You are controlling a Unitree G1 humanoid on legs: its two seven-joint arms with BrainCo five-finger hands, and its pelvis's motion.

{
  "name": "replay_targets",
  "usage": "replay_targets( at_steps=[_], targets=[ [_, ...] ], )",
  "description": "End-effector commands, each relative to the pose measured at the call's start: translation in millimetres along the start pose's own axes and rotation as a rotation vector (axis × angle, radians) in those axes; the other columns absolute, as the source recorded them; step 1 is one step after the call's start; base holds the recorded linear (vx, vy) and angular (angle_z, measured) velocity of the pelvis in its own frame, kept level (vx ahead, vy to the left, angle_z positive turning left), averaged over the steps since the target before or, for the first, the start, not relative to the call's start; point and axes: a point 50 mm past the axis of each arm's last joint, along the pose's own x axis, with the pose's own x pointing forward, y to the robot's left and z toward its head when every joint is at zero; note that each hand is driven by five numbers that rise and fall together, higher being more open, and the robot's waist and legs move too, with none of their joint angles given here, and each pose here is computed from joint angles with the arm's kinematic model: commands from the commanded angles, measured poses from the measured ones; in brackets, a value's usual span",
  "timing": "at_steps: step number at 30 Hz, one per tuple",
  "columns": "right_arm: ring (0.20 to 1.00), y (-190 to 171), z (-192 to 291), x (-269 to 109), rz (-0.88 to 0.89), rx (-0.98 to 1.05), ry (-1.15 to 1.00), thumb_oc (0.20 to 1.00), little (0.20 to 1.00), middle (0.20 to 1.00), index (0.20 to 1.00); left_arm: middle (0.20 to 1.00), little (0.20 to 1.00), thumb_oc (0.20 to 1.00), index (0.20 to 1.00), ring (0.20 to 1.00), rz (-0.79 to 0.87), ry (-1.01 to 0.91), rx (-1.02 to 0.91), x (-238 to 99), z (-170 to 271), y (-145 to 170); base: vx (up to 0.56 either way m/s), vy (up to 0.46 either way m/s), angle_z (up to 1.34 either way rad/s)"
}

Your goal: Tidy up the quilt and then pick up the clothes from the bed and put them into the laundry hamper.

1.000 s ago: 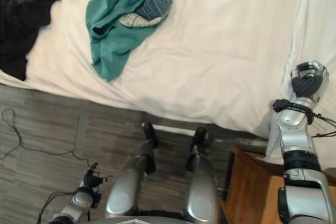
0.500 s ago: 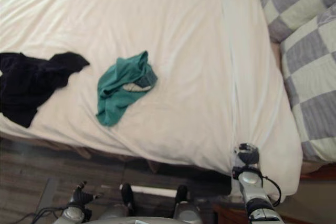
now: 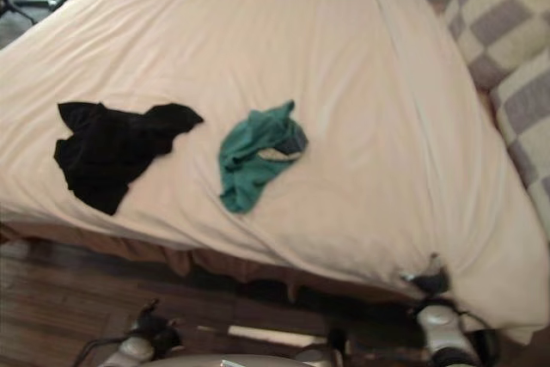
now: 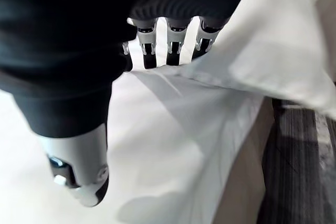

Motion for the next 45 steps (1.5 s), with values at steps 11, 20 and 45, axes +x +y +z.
replay_targets(
  at_steps=[11,20,45],
  targets=[
    [1.0,87.7,-21.7,-32.6,0.368,-0.053,0.157,1.0,1.0,1.0,1.0,1.0,1.0,1.0,1.0,1.0,-0.081,-0.181,0.244,2.5,48.4,-20.0,0.17,0.407,0.24],
    [1.0,93.0,-1.5,-28.8,0.406,-0.199,0.05,1.0,1.0,1.0,1.0,1.0,1.0,1.0,1.0,1.0,-0.103,-0.216,0.194,-2.4,53.3,-35.8,0.17,0.484,0.09],
    [1.0,42.1,-37.8,-18.5,0.117,0.115,0.268,1.0,1.0,1.0,1.0,1.0,1.0,1.0,1.0,1.0,0.168,0.228,-0.033,-7.5,-55.5,47.4,0.02,0.288,-0.41]
  ],
)
